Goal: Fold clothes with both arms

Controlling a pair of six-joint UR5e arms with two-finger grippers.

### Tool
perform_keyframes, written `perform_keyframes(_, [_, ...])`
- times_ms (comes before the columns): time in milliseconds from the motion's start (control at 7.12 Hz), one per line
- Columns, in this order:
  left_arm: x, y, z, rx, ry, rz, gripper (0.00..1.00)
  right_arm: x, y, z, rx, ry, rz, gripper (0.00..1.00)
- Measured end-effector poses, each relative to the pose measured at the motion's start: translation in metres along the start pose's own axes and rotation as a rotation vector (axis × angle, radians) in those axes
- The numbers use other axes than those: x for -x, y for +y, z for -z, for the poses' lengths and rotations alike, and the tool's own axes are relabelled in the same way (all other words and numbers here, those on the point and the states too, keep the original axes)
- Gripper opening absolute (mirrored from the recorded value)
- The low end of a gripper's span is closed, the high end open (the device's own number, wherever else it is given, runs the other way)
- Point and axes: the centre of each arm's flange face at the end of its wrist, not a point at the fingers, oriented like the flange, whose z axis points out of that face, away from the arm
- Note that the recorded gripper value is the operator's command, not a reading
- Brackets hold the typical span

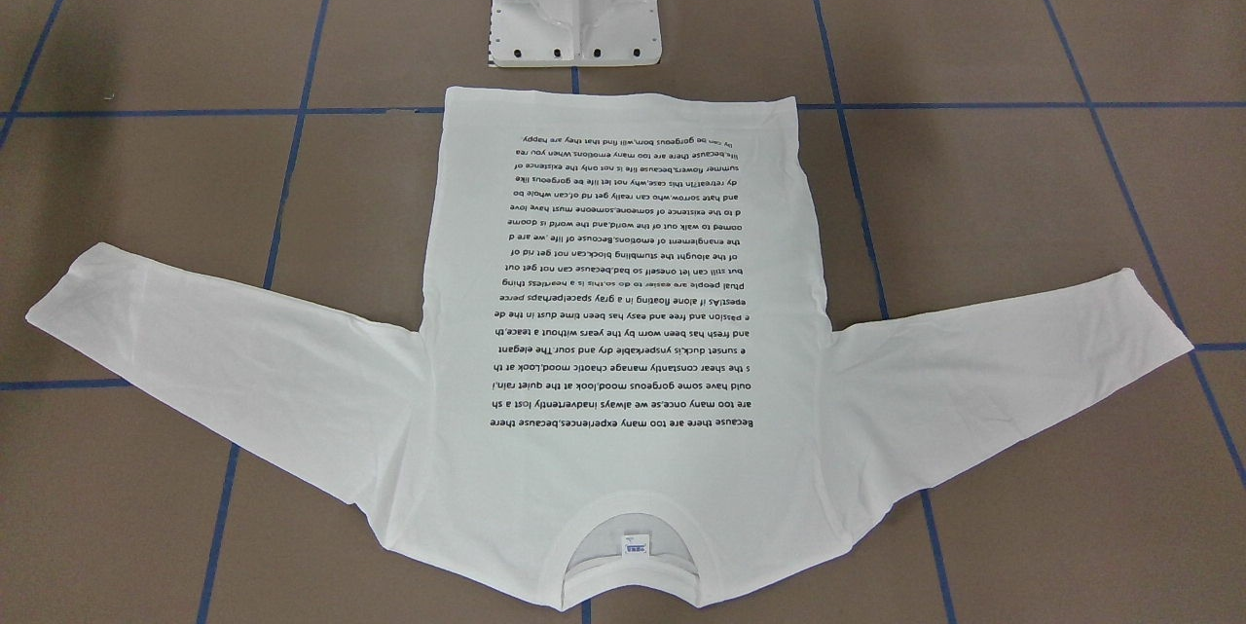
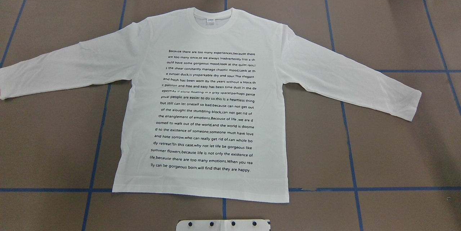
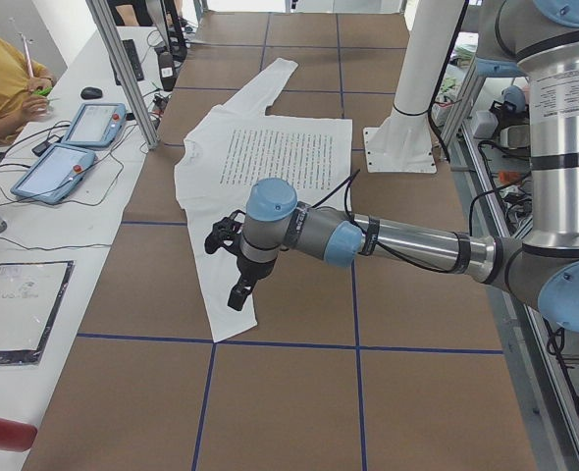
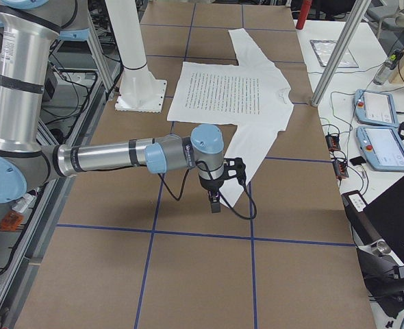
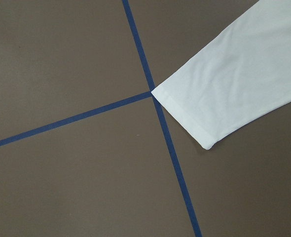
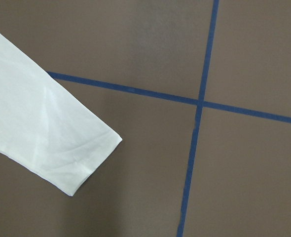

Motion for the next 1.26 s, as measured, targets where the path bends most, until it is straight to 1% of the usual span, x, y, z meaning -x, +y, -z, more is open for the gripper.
perform_keyframes(281, [-0.006, -0.016, 0.011, -0.142, -0.016, -0.112, 1.00, 0.005, -0.013, 0.004, -0.072, -0.019, -0.029, 1.00])
perform_keyframes(421, [-0.002, -0.014, 0.007, -0.191, -0.021, -0.151, 1.00, 0.011, -0.017, -0.004, -0.102, -0.037, -0.023, 1.00])
perform_keyframes(562, [0.002, -0.010, 0.002, -0.225, -0.024, -0.177, 1.00, 0.027, -0.020, -0.029, -0.116, -0.051, -0.047, 1.00])
perform_keyframes(702, [0.004, -0.006, -0.001, -0.242, -0.026, -0.190, 1.00, 0.051, -0.022, -0.062, -0.145, -0.054, -0.102, 1.00])
perform_keyframes(843, [0.004, -0.005, -0.001, -0.250, -0.027, -0.196, 1.00, 0.080, -0.019, -0.099, -0.184, -0.061, -0.166, 1.00])
perform_keyframes(983, [0.003, -0.005, 0.000, -0.254, -0.028, -0.199, 1.00, 0.103, -0.009, -0.135, -0.213, -0.071, -0.216, 1.00])
perform_keyframes(1124, [0.003, -0.006, 0.000, -0.256, -0.028, -0.200, 1.00, 0.120, 0.001, -0.162, -0.223, -0.073, -0.247, 1.00])
perform_keyframes(1264, [0.003, -0.006, 0.000, -0.256, -0.028, -0.201, 1.00, 0.134, 0.012, -0.181, -0.220, -0.068, -0.268, 0.98])
